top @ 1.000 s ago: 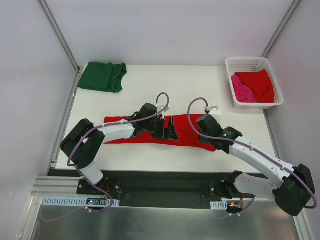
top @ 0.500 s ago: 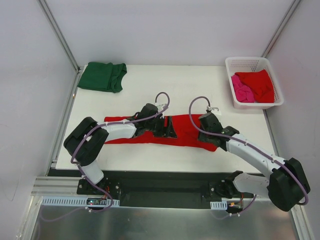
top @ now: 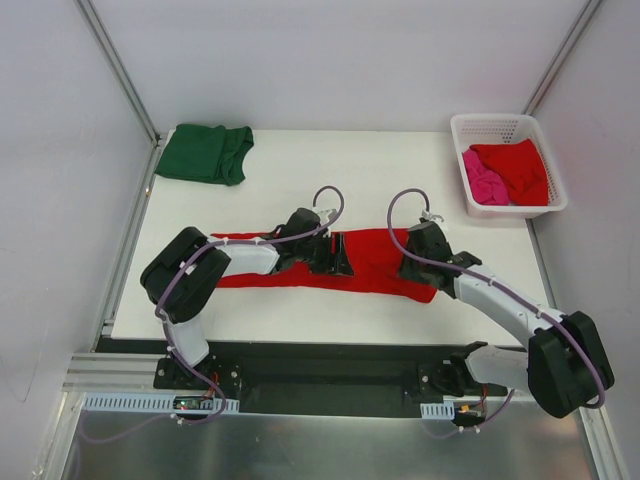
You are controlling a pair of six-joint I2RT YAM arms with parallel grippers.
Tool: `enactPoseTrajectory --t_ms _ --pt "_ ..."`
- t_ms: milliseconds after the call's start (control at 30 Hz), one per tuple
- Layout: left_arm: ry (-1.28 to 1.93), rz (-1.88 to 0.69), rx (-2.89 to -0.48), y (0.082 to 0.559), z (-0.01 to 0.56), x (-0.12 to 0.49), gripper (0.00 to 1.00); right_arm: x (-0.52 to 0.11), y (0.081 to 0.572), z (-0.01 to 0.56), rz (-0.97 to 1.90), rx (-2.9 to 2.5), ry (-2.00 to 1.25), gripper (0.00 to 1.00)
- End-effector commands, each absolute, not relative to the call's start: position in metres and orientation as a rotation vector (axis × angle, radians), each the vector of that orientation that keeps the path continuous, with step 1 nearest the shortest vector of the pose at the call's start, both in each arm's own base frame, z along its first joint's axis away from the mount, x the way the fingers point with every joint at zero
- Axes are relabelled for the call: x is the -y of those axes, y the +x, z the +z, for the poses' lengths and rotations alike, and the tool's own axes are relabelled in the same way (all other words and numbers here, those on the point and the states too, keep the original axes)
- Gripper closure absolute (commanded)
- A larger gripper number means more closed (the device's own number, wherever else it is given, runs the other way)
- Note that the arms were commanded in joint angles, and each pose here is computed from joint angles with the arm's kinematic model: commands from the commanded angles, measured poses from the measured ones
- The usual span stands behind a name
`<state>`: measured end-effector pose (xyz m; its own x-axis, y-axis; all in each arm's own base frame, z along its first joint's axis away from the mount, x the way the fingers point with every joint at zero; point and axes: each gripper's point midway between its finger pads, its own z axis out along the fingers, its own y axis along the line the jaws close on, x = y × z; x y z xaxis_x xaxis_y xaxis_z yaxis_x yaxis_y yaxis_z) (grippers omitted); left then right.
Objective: Fold and stack the t-shirts
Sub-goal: Fold the tshirt
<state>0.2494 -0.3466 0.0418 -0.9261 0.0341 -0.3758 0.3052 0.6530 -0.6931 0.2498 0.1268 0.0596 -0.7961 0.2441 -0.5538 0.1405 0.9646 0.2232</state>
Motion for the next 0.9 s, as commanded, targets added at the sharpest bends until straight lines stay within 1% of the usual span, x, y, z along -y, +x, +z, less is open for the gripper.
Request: enactPoseTrajectory --t_ms 0,233,300,433,467,867 --pt "0.286 -1.198 -2.455 0.266 0.06 0.362 0.46 -0.135 0.258 0.059 0.296 -2.483 0.266 0.66" --pt "0.296 -1.182 -2.422 0.272 0.07 0.363 0.45 -0.134 0.263 0.06 0.298 -2.484 0.269 0.66" --pt "0.294 -1.177 -2.434 0.272 0.065 0.363 0.48 -0.134 0.263 0.059 0.3 -2.488 0.269 0.66" --pt "0.291 -1.193 -2.441 0.272 0.062 0.366 0.54 -0.134 0.264 0.056 0.302 -2.496 0.274 0.73" --pt "0.288 -1.194 -2.437 0.273 0.062 0.367 0.54 -0.134 0.264 0.055 0.302 -2.496 0.274 0.74" --pt "0.284 -1.191 -2.439 0.276 0.058 0.369 0.55 -0.132 0.268 0.049 0.297 -2.506 0.275 0.75"
